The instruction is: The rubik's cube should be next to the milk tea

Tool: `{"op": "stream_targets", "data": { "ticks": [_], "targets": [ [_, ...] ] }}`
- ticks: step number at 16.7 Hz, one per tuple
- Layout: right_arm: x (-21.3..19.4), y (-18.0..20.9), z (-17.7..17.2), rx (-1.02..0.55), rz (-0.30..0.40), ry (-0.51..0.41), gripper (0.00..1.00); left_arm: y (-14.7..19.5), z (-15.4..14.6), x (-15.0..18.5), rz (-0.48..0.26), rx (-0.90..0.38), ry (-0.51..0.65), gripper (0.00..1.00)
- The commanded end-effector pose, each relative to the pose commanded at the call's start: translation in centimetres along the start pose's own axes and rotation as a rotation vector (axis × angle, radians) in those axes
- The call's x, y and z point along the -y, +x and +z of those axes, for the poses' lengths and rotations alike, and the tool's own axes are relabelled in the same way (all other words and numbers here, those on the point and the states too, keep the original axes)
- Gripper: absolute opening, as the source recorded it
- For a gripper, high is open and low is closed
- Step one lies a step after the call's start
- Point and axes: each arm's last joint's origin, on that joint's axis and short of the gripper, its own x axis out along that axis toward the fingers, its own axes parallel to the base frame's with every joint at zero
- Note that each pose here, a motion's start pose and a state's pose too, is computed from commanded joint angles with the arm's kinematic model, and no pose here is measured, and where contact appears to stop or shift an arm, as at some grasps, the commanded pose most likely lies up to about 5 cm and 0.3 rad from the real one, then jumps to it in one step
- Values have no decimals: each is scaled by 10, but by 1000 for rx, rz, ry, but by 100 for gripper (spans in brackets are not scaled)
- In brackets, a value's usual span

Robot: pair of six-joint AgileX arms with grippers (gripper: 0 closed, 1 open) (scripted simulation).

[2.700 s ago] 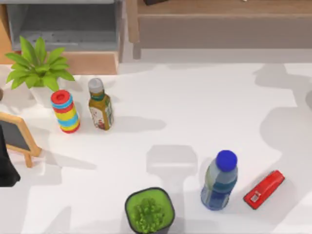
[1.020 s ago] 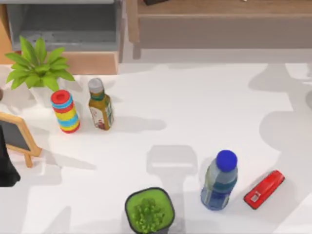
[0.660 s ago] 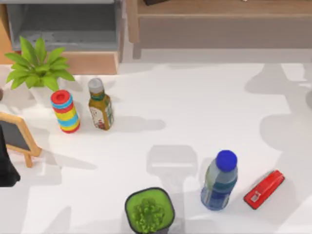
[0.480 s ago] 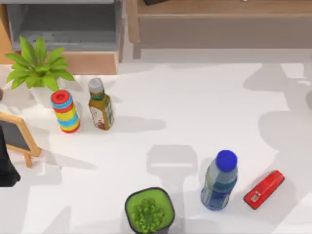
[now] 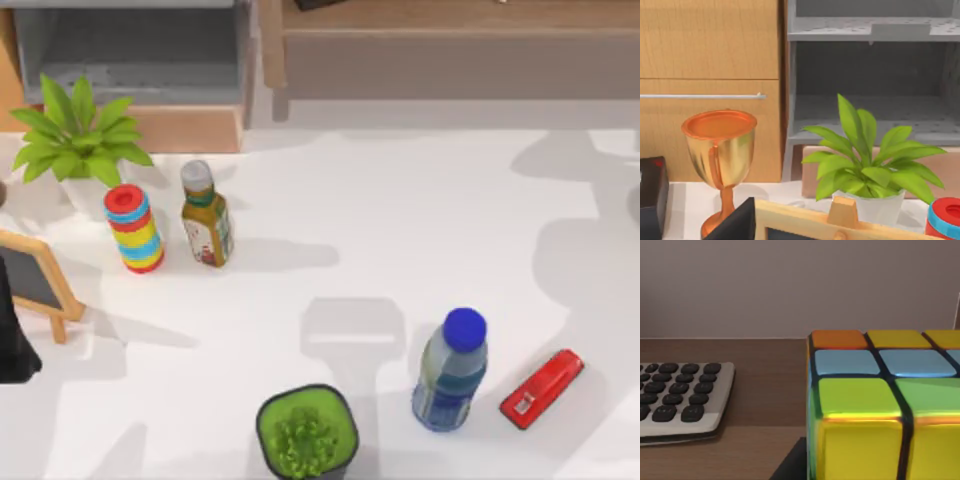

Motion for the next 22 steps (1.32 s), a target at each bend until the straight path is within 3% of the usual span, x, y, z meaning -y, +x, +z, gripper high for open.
{"op": "stream_targets", "data": {
  "ticks": [2, 4, 10, 12, 14, 17, 22],
  "targets": [
    [-3, 1, 5, 13, 9, 3, 0, 0, 0, 0, 0, 0, 0, 100],
    [-20, 7, 22, 37, 63, 32, 0, 0, 0, 0, 0, 0, 0, 100],
    [-153, 21, 76, -89, 410, 242, 0, 0, 0, 0, 0, 0, 0, 100],
    [-202, 14, 94, -203, 509, 312, 0, 0, 0, 0, 0, 0, 0, 100],
    [-242, 3, 100, -374, 562, 367, 0, 0, 0, 0, 0, 0, 0, 100],
    [-281, -18, 93, -701, 528, 395, 0, 0, 0, 0, 0, 0, 0, 100],
    [-288, -47, 63, -1191, 280, 268, 0, 0, 0, 0, 0, 0, 0, 100]
  ]
}}
